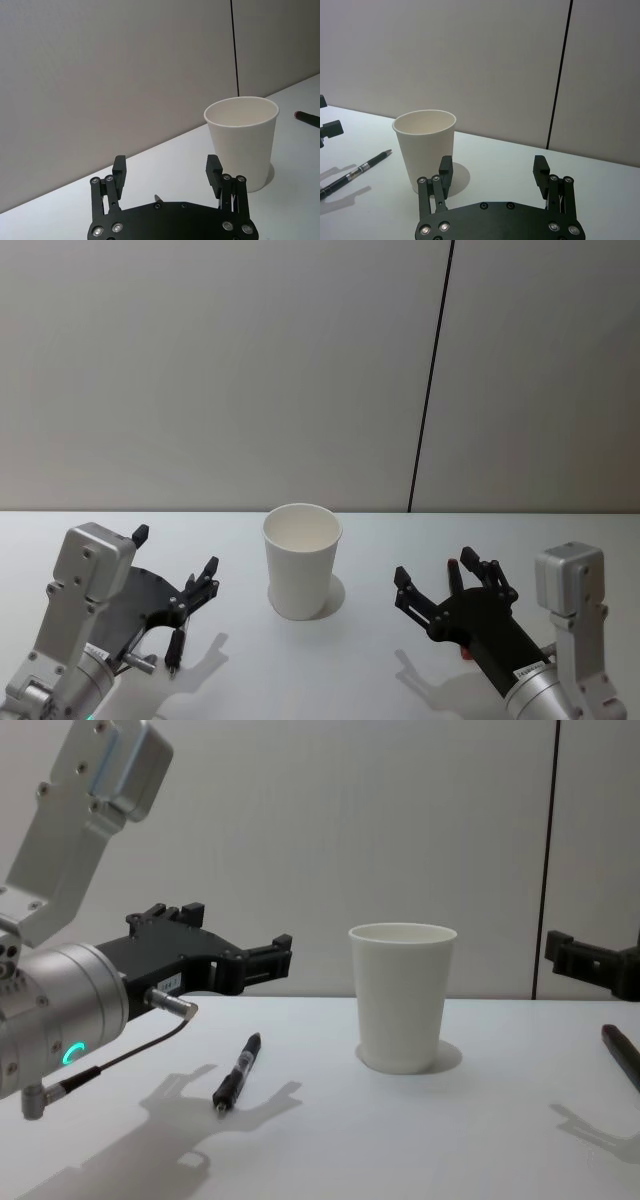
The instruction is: Place the pen into the pen holder.
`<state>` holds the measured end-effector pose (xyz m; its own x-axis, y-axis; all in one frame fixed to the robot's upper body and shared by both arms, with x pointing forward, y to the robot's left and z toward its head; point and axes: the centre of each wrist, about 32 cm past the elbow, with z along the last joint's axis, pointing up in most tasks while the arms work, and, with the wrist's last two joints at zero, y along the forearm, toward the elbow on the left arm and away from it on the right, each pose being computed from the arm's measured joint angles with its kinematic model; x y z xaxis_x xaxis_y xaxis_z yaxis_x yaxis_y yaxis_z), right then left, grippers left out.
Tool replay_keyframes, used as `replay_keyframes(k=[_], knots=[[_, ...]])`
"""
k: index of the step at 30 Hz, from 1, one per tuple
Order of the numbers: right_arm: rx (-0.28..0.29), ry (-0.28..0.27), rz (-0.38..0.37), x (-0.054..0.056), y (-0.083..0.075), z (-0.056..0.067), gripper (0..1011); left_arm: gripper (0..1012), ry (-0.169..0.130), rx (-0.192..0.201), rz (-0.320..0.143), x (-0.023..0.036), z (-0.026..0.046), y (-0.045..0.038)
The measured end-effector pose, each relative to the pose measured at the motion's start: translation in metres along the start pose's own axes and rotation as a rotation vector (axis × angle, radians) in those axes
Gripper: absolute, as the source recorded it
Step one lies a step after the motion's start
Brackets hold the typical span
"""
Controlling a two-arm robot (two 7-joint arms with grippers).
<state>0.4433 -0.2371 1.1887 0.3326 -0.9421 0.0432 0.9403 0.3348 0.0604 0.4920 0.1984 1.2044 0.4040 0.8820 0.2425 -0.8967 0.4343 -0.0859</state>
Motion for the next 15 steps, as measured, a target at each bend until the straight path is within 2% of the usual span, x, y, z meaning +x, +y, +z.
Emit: replay_keyframes(k=[15], knots=[[0.000, 0.000, 0.000, 0.0000, 0.0000, 0.0000, 1001, 1003, 0.000, 0.000, 0.000, 0.0000, 0.0000, 0.0000]])
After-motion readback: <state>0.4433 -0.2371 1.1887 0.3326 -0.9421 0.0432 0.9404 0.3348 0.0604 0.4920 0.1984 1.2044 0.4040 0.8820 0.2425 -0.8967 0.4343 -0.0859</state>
